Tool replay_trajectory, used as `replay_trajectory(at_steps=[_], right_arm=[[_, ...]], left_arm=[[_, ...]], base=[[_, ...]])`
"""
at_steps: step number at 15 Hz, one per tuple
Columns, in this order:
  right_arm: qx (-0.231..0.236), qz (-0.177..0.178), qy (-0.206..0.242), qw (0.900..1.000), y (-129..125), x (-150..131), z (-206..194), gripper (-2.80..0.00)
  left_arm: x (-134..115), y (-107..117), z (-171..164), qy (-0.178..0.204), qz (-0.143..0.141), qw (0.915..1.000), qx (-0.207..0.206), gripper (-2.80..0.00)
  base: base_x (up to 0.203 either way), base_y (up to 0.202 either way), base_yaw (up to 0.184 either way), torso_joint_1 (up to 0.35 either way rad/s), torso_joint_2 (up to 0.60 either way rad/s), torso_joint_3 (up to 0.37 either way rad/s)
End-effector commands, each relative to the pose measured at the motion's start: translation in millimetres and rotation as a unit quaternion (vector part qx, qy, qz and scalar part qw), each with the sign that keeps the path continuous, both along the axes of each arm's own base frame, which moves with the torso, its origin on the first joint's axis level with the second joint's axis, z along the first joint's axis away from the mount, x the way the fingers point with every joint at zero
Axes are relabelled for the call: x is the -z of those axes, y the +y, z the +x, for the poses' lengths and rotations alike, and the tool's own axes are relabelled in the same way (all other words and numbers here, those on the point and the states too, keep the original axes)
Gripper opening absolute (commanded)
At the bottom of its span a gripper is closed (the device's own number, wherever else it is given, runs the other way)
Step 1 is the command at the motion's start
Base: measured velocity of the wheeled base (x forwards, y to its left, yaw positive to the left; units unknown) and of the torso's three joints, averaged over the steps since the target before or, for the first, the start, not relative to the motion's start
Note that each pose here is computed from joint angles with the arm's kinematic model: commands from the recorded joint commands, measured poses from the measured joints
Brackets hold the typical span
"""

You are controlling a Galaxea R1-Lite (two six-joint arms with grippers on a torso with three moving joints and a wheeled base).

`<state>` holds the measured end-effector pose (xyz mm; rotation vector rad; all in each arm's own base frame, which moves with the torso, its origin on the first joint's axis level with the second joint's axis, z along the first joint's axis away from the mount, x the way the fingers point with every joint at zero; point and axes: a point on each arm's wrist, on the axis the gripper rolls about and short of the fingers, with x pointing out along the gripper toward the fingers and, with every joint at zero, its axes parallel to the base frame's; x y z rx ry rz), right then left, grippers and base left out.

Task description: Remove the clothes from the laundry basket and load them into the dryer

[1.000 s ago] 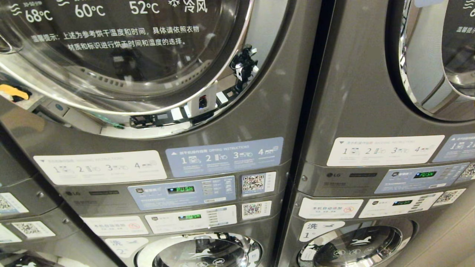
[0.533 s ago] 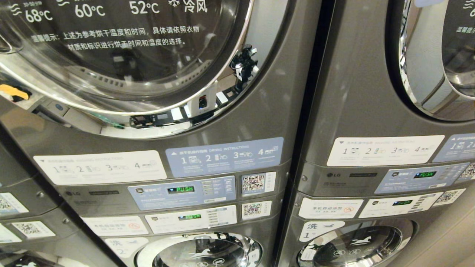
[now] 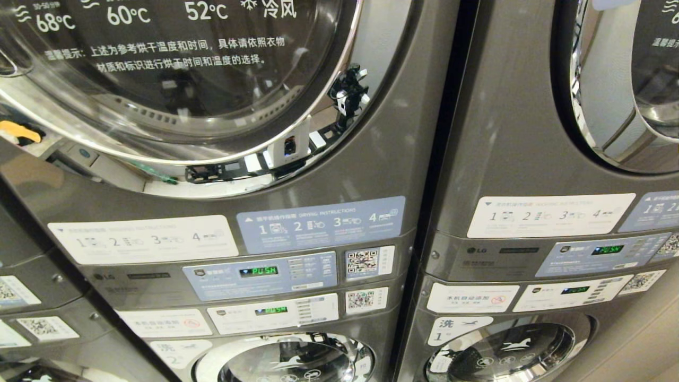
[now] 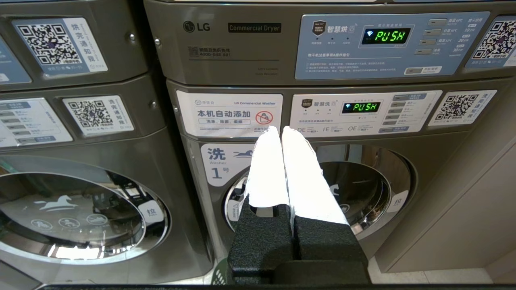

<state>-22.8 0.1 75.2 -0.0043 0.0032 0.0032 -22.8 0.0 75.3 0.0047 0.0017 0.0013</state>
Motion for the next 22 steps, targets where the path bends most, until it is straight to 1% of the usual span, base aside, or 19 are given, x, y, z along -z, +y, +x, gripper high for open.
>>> replay_trajectory(at_steps=[1,22], right_arm=[[0.000,0.000,0.000,1.000,0.0,0.0,0.0,-2.80],[0.000,0.000,0.000,1.000,0.0,0.0,0.0,-2.80]], left_arm=[[0.4,0.0,0.1,0.001,0.000,1.0000,0.000,-2.80],[0.4,0.0,0.1,0.001,0.000,1.0000,0.000,-2.80]], base=[[0.000,0.000,0.000,0.000,0.00,0.000],[0.000,0.000,0.000,0.000,0.00,0.000]])
